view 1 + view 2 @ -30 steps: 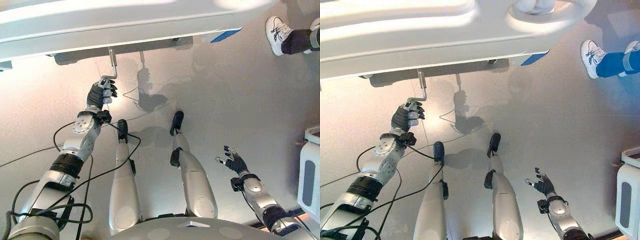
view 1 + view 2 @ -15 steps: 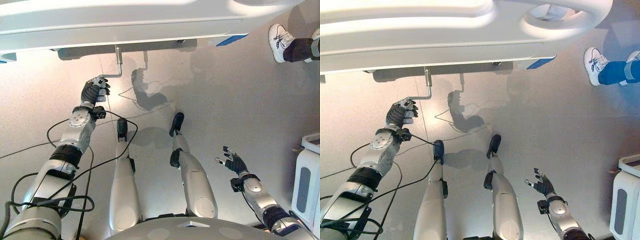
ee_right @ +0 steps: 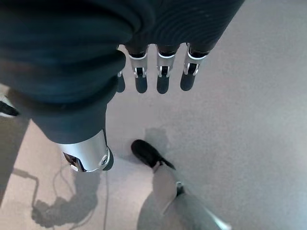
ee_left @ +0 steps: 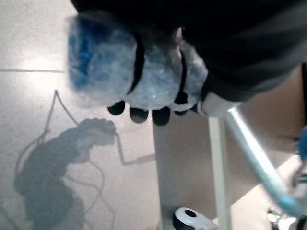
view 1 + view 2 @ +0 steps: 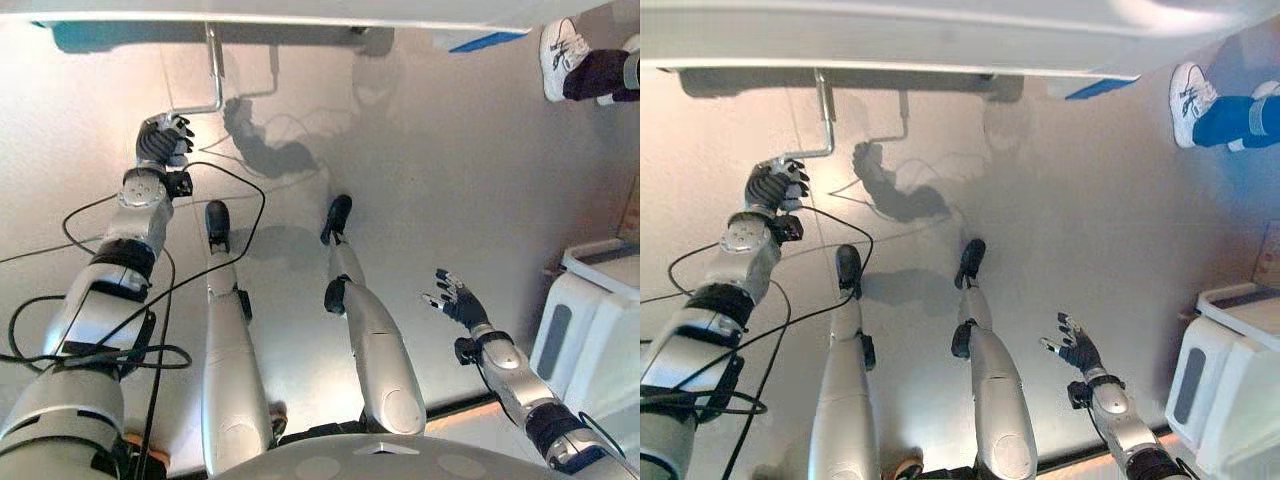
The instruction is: Raise the hospital bed
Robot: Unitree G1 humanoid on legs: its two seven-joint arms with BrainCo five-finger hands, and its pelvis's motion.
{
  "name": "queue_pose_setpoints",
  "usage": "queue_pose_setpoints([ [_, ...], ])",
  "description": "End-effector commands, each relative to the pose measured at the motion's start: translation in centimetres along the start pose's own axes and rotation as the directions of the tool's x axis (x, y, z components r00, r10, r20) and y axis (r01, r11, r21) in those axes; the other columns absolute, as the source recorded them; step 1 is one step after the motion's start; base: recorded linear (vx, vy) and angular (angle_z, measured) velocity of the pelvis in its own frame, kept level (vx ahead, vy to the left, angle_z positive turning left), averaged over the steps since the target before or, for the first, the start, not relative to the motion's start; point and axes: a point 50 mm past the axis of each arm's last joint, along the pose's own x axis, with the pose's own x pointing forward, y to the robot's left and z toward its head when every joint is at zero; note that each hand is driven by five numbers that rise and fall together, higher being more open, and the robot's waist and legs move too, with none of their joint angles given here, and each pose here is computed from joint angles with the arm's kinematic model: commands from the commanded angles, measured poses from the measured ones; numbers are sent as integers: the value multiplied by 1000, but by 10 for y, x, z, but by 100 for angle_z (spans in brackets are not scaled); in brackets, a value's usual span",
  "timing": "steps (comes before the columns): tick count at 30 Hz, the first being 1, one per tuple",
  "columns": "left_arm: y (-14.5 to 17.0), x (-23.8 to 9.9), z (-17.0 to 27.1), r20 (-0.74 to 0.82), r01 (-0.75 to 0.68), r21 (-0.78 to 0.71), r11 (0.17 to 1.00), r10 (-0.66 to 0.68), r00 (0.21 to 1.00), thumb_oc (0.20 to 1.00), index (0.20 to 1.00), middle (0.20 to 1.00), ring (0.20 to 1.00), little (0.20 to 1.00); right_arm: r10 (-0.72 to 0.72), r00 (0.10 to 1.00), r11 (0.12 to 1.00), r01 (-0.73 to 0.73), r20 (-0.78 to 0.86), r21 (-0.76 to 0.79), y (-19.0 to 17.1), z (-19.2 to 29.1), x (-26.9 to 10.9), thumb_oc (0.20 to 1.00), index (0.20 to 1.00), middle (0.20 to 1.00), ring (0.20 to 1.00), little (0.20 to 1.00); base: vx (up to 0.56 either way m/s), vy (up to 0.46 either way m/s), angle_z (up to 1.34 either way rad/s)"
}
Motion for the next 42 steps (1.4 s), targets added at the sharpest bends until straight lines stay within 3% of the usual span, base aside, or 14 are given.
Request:
queue_pose_setpoints([
  [1, 53, -4, -10, -55, -218, 41, 975, 220, 974, 200, 200, 200, 200, 200, -44, 999, 999, 44, 18, 5, -14, 1, -7, 1000, 1000, 1000, 1000, 1000, -10, 19, -17],
  [18, -5, 14, 33, 58, -130, 52, 990, 127, 990, 200, 200, 200, 200, 200, 7, 991, 999, -2, 137, -37, -1, 29, 1, 1000, 1000, 1000, 1000, 1000, -15, -31, -9],
  [42, -94, -4, 36, 142, 139, -66, 988, -128, 981, 200, 200, 200, 200, 200, -2, 997, 995, 10, 79, -100, -10, 16, -3, 1000, 1000, 1000, 1000, 1000, -5, -39, -16],
])
